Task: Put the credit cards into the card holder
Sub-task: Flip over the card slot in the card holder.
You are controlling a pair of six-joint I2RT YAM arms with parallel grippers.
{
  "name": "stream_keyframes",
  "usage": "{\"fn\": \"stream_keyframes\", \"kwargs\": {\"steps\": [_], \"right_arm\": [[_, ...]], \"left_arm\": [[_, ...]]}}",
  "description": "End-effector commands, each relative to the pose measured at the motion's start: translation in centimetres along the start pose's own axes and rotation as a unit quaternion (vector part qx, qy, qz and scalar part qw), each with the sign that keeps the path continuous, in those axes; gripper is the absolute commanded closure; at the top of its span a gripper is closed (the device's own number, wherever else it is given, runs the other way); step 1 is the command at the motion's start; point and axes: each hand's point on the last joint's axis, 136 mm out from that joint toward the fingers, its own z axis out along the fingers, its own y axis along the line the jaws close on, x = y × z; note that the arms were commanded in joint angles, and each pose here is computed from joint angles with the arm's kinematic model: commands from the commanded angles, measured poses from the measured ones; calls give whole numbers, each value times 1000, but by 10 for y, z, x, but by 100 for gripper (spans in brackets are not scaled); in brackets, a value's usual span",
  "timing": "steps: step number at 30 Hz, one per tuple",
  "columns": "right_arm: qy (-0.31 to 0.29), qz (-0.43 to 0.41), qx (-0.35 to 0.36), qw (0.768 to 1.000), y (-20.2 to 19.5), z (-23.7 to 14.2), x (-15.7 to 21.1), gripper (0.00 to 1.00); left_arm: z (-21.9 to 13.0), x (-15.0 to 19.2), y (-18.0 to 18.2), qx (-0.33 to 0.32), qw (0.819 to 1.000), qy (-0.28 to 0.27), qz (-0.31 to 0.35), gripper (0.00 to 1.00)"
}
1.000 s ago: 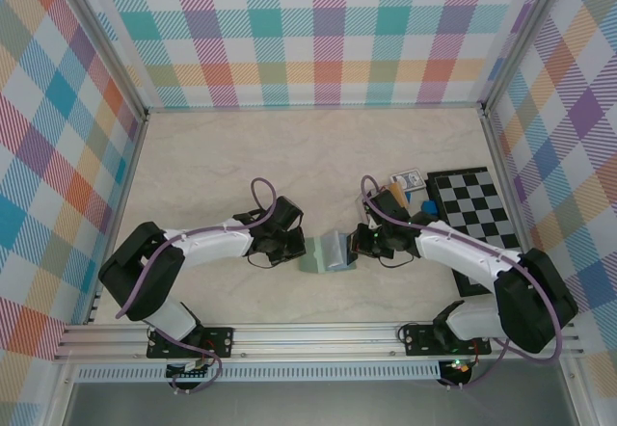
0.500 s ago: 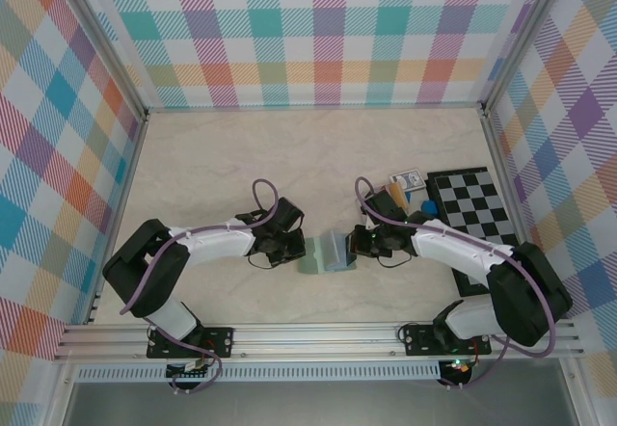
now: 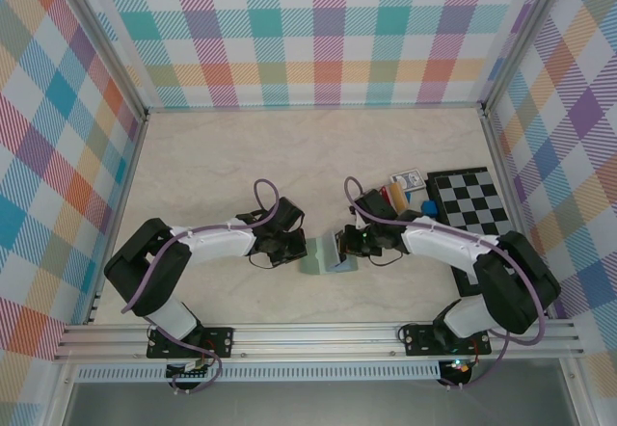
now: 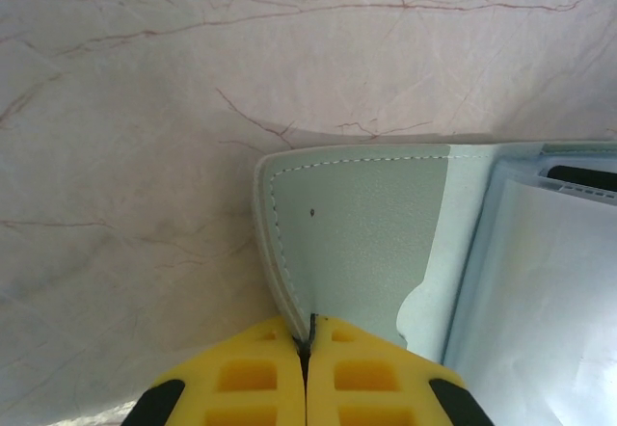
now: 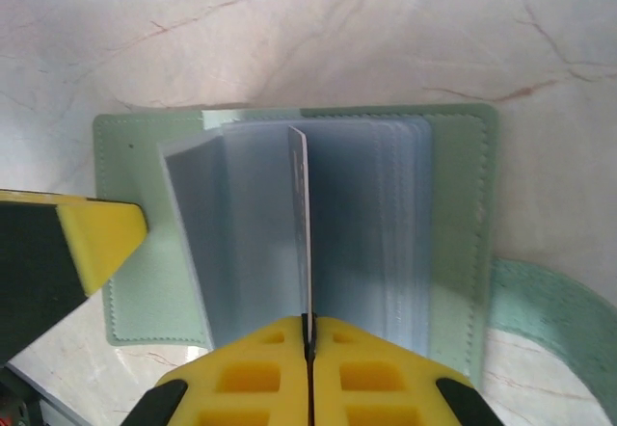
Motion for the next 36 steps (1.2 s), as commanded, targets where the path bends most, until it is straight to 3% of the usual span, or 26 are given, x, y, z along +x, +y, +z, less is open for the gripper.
{"fn": "stream_keyframes", "kwargs": {"steps": [1, 9, 17, 23, 28, 32, 36], "right_arm": [[-1, -20, -40, 999, 25, -1, -3, 93], [19, -4, -71, 997, 36, 14, -1, 93], [46, 27, -30, 998, 11, 36, 12, 93], [43, 30, -32, 998, 13, 32, 10, 93], [28, 20, -51, 998, 29, 17, 2, 93], [-4, 12, -35, 999, 31, -5, -9, 92], [-42, 13, 45, 998, 0, -28, -13, 91]], "left_arm": [[3, 2, 2, -3, 1000, 12, 6, 100], [-5, -2, -5, 14, 1000, -7, 9, 96], [-28, -8, 7, 1, 999, -51, 1, 68], [-30, -8, 5, 16, 998, -58, -2, 39], [-24, -5, 4, 18, 999, -46, 6, 44], [-14, -4, 3, 3, 1000, -24, 18, 64], [-11, -4, 6, -9, 999, -20, 25, 77]]}}
